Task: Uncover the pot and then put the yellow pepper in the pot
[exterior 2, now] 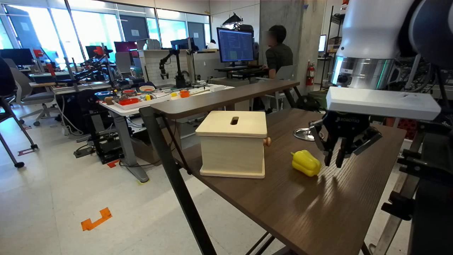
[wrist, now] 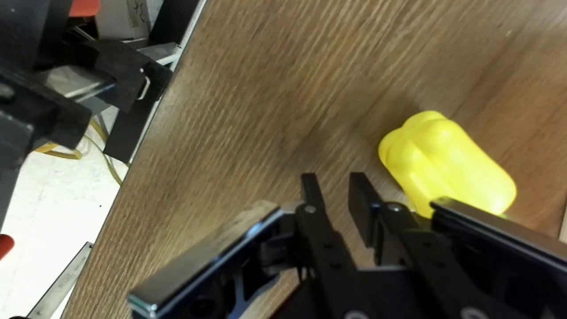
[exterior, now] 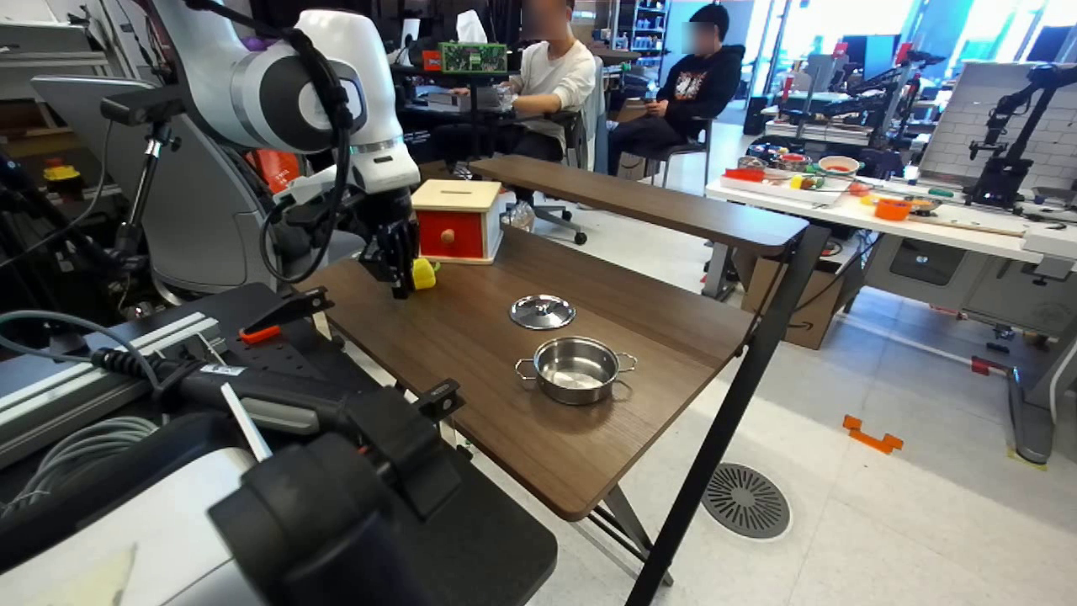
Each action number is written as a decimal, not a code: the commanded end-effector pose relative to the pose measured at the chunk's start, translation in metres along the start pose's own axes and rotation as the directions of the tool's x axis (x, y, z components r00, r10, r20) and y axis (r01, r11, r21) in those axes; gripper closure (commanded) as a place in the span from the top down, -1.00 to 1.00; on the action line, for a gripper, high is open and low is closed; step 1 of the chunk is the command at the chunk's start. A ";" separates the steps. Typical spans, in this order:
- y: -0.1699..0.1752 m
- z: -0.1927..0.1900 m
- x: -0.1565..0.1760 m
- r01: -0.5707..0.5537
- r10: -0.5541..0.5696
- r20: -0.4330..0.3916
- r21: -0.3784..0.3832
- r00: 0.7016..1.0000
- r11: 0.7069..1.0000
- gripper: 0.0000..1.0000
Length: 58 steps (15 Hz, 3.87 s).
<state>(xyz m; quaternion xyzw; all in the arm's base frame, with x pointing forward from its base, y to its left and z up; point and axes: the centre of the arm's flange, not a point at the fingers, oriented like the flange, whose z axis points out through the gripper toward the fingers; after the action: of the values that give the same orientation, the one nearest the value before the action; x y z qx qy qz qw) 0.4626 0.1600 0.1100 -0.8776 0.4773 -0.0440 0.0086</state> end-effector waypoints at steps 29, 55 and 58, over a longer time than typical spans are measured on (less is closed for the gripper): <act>-0.041 0.006 -0.023 0.467 -0.475 -0.007 0.199 0.880 0.862 1.00; -0.049 0.012 0.002 0.719 -0.731 0.077 0.137 0.678 0.681 0.65; -0.052 0.009 0.010 0.777 -0.788 0.117 0.128 0.605 0.616 0.99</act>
<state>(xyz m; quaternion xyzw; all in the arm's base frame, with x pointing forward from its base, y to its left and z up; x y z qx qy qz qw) 0.5018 0.1848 0.0933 -0.9949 0.0822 -0.0116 0.0575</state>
